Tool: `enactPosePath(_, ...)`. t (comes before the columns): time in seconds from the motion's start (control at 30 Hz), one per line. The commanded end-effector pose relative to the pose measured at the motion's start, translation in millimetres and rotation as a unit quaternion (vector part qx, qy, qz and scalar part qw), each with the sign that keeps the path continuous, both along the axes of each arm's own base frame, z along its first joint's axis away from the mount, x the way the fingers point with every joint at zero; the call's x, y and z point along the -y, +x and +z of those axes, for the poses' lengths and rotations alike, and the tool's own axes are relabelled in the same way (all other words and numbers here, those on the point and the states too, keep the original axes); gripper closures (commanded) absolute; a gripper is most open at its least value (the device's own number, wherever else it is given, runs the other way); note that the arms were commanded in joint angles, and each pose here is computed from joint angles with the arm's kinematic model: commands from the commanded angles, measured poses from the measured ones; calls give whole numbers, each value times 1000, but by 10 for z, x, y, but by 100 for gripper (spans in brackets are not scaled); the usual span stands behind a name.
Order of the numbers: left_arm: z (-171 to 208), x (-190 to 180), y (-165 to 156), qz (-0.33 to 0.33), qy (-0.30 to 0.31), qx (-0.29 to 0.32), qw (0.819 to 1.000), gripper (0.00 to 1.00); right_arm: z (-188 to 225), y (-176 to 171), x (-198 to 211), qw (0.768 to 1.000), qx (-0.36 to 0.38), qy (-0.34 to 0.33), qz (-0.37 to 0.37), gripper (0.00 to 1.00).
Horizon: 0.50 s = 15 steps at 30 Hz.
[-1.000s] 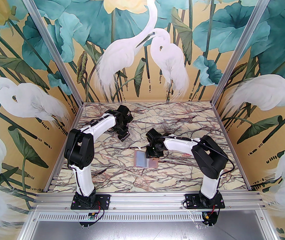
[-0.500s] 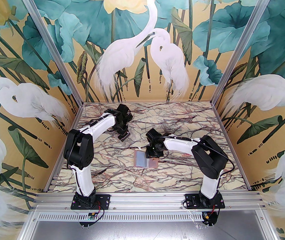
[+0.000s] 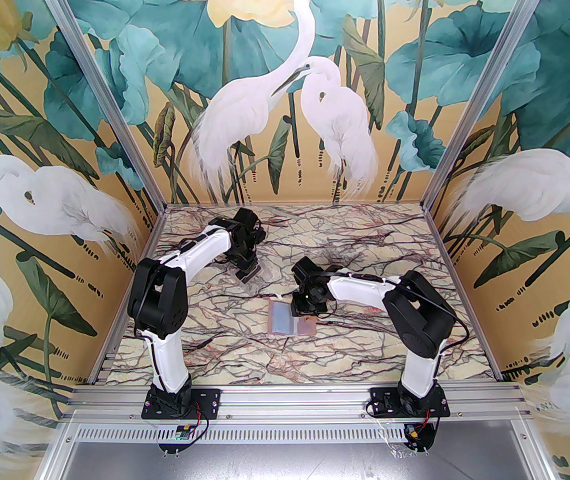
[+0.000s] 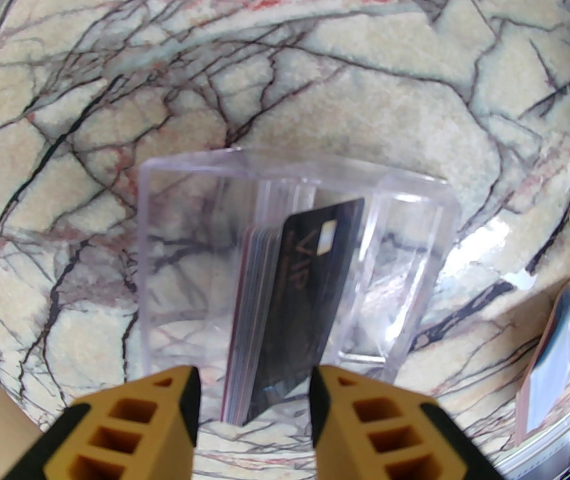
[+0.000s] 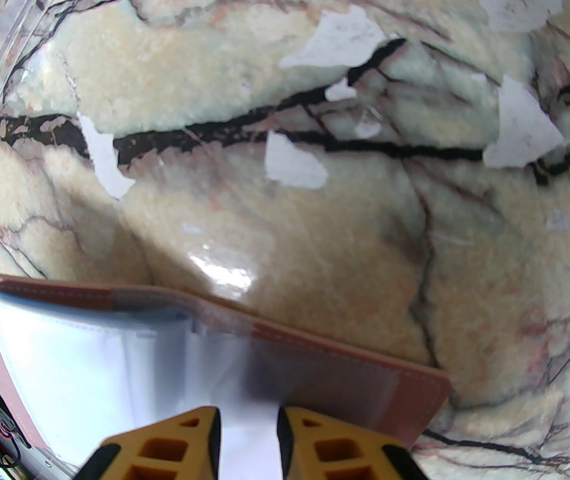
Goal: Put the credit cards into the card holder
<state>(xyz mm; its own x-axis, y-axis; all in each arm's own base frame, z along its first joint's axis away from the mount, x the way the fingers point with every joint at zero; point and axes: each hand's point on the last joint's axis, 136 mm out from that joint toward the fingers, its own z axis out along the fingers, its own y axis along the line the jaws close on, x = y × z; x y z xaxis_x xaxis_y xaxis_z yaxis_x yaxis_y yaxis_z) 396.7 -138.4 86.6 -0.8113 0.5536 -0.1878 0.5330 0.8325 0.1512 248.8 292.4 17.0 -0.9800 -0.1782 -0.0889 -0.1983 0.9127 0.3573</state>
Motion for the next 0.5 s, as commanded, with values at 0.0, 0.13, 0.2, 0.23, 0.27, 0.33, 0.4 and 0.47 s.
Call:
enactPosePath(0.0,-65,-6,-6,-1,8,-11,1000,56,-234,-46,26,1000,-13,-17,10,71)
enactPosePath(0.13,-91,-18,7,0,14,-10,1000,56,-235,-49,28,1000,-13,-17,11,71)
enactPosePath(0.2,-105,-41,26,1,21,-7,1000,55,-232,-50,26,1000,-13,-16,11,71)
enactPosePath(0.23,-122,-54,26,1,26,-8,1000,55,-233,-50,26,1000,-13,-16,11,71)
enactPosePath(0.27,-134,-68,28,2,30,-8,1000,54,-235,-50,30,1000,-14,-17,10,71)
enactPosePath(0.33,-146,-83,37,2,35,-7,999,54,-235,-52,27,1000,-14,-16,11,71)
enactPosePath(0.4,-156,-87,45,2,38,-6,999,54,-237,-53,23,1000,-14,-16,12,71)
enactPosePath(0.47,-156,-82,43,1,36,-7,999,53,-237,-49,19,1000,-15,-16,12,71)
